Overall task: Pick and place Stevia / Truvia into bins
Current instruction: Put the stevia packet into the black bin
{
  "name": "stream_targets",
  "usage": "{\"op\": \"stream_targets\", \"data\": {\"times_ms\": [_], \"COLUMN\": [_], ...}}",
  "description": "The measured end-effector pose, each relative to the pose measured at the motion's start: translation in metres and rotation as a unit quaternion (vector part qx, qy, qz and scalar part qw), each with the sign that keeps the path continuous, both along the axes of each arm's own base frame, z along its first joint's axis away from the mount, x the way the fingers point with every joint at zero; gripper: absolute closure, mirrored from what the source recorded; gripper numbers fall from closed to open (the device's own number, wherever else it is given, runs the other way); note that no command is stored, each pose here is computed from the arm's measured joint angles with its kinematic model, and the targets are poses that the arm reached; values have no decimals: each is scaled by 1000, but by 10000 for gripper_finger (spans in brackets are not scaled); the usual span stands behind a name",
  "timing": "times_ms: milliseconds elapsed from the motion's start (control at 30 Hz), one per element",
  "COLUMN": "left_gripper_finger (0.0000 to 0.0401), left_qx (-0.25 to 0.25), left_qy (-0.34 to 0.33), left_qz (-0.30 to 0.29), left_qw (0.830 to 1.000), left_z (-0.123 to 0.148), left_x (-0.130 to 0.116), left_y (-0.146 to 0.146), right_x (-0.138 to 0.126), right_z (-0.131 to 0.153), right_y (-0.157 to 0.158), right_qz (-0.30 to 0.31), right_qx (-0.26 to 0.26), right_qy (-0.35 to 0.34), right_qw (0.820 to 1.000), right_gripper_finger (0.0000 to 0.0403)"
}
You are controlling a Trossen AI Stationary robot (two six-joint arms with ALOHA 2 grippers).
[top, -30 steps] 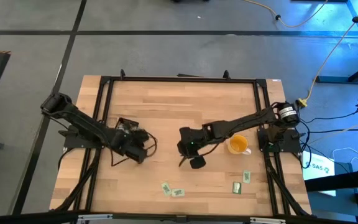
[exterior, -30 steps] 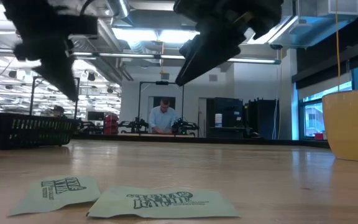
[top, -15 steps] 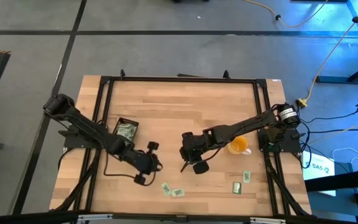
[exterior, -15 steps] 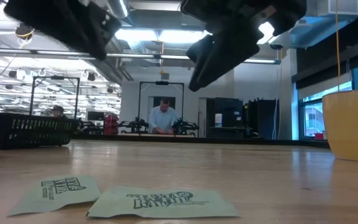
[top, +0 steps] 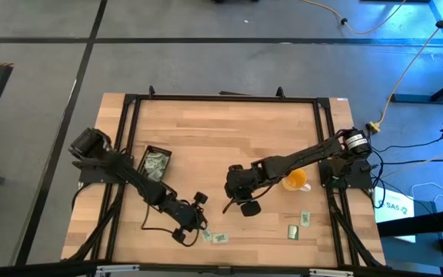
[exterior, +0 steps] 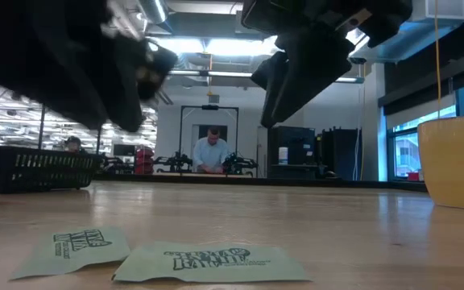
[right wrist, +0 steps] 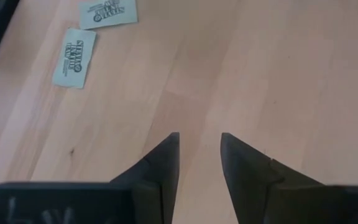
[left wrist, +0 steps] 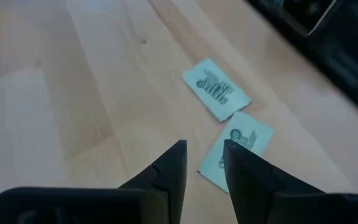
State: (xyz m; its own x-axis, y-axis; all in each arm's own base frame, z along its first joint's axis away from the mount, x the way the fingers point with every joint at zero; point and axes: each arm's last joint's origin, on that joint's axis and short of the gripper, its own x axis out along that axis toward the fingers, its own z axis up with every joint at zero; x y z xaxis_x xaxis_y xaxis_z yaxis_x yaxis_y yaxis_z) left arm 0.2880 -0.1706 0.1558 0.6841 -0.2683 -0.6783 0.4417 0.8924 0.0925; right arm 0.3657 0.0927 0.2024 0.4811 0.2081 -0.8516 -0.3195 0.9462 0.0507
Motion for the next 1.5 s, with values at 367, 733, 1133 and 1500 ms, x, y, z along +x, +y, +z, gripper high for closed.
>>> {"op": "stream_targets", "data": {"times_ms": [367,733,1133,1500], "left_gripper_finger": [301,328,393,394], "left_qx": [22,-1,6,53], "left_qy": [34,83,108,82], "left_qz": [-16,42,39,301], "left_qw": [999,996,993,949], "left_z": [-41,-45,-34,45], "left_x": [2,1,-6,-54], "left_y": [-13,-6,2,50], "right_x": [0,0,0,1], "right_z": [0,0,0,0], "right_y": [0,0,0,0], "right_qz": [3,3,3,-8], "right_qx": [-2,-2,-3,4], "right_qy": [1,0,1,-1], "right_qw": [1000,1000,1000,1000], "right_gripper_finger": [283,283,283,283]}}
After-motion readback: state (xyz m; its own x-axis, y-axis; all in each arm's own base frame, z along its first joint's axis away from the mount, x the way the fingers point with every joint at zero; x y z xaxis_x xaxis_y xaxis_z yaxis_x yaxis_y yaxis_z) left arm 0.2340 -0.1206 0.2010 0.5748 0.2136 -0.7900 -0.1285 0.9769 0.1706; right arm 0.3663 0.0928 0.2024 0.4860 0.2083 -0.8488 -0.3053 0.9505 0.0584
